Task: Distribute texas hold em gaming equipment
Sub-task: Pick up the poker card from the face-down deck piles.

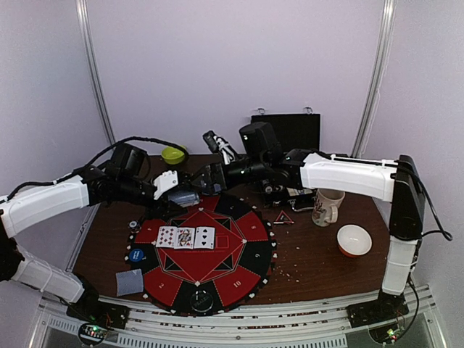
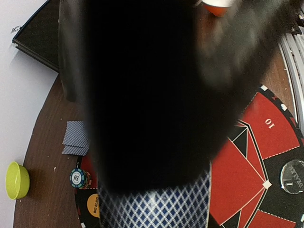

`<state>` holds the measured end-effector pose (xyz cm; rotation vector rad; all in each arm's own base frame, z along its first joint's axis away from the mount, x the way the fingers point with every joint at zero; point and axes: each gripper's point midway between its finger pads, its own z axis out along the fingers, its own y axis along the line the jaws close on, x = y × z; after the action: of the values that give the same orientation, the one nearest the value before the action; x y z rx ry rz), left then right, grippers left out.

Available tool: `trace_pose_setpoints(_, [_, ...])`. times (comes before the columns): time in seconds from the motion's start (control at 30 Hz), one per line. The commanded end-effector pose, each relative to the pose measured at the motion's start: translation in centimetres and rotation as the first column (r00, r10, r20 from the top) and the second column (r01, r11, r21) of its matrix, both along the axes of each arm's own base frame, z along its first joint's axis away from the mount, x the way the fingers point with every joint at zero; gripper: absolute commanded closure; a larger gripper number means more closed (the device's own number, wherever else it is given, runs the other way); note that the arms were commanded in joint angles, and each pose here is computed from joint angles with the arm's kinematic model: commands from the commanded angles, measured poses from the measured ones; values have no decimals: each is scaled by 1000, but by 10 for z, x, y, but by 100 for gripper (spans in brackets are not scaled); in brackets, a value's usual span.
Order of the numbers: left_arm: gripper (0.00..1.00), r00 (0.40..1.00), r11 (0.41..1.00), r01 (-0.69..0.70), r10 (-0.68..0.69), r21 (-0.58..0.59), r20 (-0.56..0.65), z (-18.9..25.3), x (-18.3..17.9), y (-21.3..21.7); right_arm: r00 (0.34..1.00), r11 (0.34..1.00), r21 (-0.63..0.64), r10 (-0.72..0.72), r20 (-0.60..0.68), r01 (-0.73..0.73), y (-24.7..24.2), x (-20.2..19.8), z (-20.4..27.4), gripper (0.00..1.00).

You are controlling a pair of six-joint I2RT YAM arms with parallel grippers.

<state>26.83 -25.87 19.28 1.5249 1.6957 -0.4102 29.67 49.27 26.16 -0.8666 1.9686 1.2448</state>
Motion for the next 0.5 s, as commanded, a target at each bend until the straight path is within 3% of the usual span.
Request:
trace_pose_setpoints(0.0, [63,1000,1000,22,-22,-7,13,1,0,-4,996,994,-63,87,2,-87,22,-17,-16,1])
trace_pose_setpoints(0.17, [63,1000,1000,15,-15,-6,25,3,0,-3,998,994,-93,62,14,-60,26,-9,-28,4])
trace_pose_setpoints(0.27, [63,1000,1000,21,-21,-11,23,4,0,-4,999,993,-113,43,11,-42,28,-4,-36,11])
trace_pose_setpoints(0.47, [63,999,1000,15,-15,-8,36,7,0,-2,999,986,-164,31,-6,-32,27,0,-50,45])
